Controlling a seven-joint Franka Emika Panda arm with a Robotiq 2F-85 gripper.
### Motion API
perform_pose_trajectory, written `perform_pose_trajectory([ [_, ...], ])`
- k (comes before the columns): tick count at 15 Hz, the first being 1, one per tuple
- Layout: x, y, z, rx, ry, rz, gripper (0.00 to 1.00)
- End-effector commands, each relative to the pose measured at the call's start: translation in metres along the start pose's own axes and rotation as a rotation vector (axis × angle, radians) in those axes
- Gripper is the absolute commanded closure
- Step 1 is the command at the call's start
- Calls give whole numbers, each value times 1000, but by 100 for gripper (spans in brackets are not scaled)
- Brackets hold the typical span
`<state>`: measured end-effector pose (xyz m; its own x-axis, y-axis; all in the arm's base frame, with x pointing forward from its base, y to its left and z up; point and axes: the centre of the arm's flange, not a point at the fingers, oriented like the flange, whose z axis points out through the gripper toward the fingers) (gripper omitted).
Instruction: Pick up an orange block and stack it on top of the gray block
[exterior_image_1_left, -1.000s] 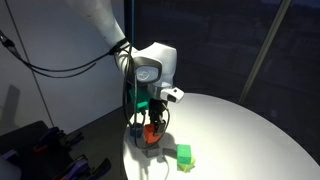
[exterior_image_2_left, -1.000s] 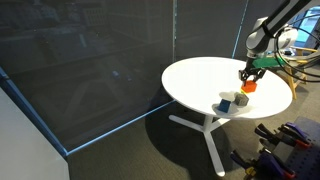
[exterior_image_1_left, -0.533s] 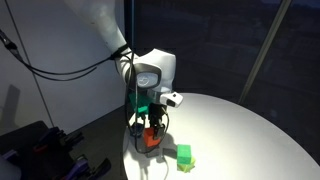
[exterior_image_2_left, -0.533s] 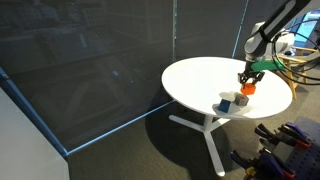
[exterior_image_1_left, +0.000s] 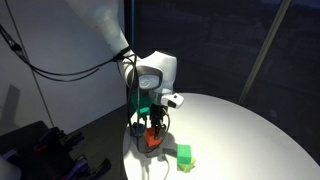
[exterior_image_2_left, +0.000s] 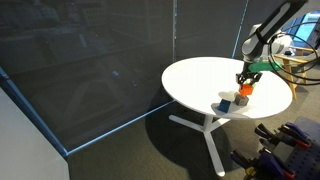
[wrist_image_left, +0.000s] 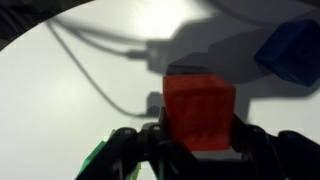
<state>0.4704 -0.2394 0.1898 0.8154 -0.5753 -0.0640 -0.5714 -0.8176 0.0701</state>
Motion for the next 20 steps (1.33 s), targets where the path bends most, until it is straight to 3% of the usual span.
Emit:
perform_pose_trajectory([
  [1,11,-2,3,15,5,-6,70],
  [16,12,-3,13,8,-10,-14,70],
  [17,12,-3,13,8,-9,-14,41],
  [18,12,-3,13,8,-10,-14,19],
  [20,12,-3,13,8,-11,-13,15],
])
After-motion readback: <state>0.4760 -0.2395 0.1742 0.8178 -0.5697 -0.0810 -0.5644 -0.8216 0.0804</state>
